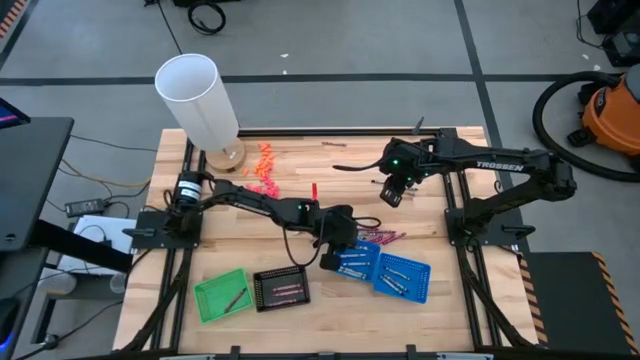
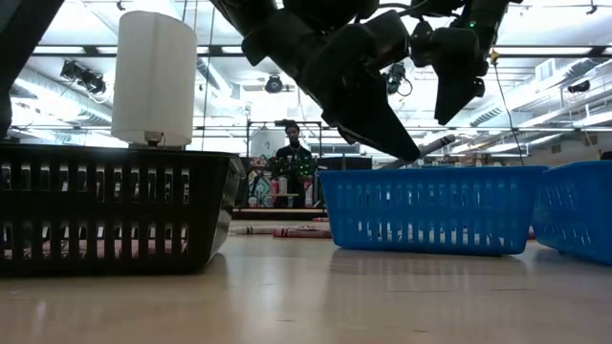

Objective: Sort crayons
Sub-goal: Put the white crayon into the left blue bin, then put the pink crayon into the black bin

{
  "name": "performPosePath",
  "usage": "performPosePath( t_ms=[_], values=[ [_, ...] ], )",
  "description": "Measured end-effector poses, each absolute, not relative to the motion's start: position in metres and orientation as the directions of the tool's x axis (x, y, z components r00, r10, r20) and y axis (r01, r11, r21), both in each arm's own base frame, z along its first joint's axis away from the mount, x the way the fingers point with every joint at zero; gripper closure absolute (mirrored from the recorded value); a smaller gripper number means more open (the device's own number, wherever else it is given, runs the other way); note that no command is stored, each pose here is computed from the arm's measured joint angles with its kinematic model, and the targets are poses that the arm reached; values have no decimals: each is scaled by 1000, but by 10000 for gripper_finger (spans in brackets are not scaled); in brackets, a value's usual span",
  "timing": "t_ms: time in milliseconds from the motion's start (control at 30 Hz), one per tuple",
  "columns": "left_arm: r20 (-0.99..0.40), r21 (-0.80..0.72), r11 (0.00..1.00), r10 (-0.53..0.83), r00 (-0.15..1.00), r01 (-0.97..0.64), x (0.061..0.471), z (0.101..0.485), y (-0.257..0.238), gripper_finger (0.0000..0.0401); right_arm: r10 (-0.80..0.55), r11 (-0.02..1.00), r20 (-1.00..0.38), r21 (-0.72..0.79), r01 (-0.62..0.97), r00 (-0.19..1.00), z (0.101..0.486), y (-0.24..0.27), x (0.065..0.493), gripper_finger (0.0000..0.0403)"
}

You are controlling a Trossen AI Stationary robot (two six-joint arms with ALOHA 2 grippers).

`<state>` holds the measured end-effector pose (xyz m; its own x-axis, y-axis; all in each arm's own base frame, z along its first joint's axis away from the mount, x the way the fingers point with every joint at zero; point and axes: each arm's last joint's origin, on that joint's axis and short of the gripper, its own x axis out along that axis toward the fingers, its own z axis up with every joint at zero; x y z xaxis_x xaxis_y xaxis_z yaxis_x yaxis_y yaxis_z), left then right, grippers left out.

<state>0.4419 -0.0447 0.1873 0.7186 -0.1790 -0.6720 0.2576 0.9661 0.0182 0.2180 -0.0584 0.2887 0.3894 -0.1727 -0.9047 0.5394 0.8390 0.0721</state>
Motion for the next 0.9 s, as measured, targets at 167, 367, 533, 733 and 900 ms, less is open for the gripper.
performPosePath(
  t_ms=[167, 367, 533, 733, 900],
  values=[
    [-694, 10, 968, -174, 698, 252, 438, 189, -42, 294, -188, 835, -903, 61, 547, 387, 289, -59, 218, 259],
    [-777, -8, 983, -123, 617, 186, 419, 207, -24, 277, -200, 833, -899, 53, 550, 390, 289, -59, 218, 259],
    [-853, 21, 989, -59, 519, 146, 398, 218, -19, 284, -239, 843, -868, 37, 536, 436, 292, -61, 223, 259],
    [-905, 34, 989, -31, 423, 145, 385, 211, -10, 285, -273, 860, -799, 47, 508, 536, 298, -64, 235, 259],
    [-932, 24, 994, -18, 363, 110, 373, 188, 2, 285, -276, 861, -789, 51, 505, 550, 298, -65, 238, 259]
  ],
)
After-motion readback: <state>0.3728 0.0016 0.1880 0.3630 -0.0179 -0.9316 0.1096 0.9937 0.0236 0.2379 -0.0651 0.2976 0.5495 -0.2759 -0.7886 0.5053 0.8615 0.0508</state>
